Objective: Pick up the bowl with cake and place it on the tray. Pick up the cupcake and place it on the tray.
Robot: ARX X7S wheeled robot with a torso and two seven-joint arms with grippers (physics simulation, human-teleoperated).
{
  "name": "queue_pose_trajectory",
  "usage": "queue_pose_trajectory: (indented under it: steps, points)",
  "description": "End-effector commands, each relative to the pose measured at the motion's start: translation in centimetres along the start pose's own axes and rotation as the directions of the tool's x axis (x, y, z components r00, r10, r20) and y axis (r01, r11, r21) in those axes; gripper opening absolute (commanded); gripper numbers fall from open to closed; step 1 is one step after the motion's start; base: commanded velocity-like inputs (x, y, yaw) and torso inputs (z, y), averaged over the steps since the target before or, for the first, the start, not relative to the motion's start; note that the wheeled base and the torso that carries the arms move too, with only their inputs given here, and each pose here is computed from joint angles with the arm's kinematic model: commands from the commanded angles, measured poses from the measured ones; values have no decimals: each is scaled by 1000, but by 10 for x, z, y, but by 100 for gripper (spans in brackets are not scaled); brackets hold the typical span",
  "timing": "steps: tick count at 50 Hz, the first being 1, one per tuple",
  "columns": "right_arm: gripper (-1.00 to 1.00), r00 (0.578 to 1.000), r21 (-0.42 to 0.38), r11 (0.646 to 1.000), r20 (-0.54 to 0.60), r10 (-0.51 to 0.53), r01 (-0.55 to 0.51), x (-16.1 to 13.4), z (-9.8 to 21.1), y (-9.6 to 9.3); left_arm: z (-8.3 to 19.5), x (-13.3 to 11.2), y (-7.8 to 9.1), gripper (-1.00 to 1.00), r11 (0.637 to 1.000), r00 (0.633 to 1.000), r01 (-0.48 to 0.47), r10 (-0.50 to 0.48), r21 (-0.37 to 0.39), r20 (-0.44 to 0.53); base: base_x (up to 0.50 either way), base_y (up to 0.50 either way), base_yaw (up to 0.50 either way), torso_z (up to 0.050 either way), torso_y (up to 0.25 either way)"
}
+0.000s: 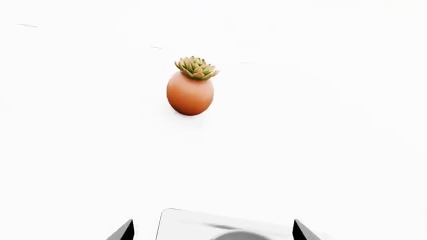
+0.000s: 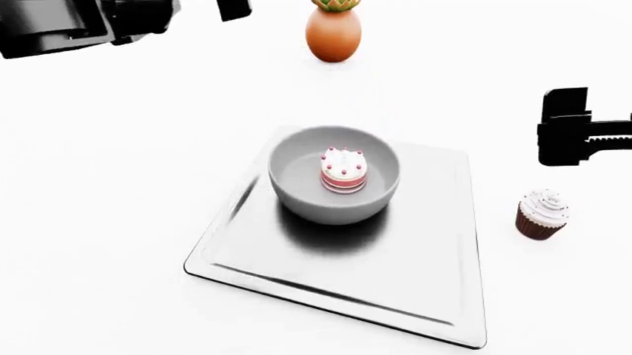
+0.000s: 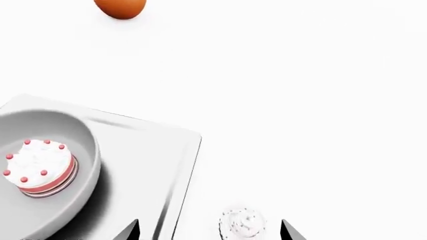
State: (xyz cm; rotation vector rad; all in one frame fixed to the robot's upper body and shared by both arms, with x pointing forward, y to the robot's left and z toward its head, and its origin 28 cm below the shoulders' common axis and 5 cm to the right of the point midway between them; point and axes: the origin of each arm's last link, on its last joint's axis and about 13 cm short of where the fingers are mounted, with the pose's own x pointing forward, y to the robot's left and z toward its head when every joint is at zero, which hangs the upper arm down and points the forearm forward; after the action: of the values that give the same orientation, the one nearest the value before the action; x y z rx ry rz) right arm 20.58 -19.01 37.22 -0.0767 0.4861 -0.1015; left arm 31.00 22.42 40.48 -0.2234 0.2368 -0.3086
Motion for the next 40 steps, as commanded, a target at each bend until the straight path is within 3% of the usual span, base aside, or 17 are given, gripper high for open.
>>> queue_pose_trajectory:
  steps: [1,15,40]
  points:
    - [100,998,42,999,-55,24,-22,8,2,4,14,-43,-2,100,985,986,-120,103,127,133,0,0,0,0,0]
    - [100,993,72,995,-101,-67,74,38,2,-4,13,-51,6,100,966,966,-203,171,161,193,0,0,0,0,0]
    - [100,970,37,986,-193,-150,160,79,-11,-6,6,-52,13,100,963,965,-211,177,168,196,0,0,0,0,0]
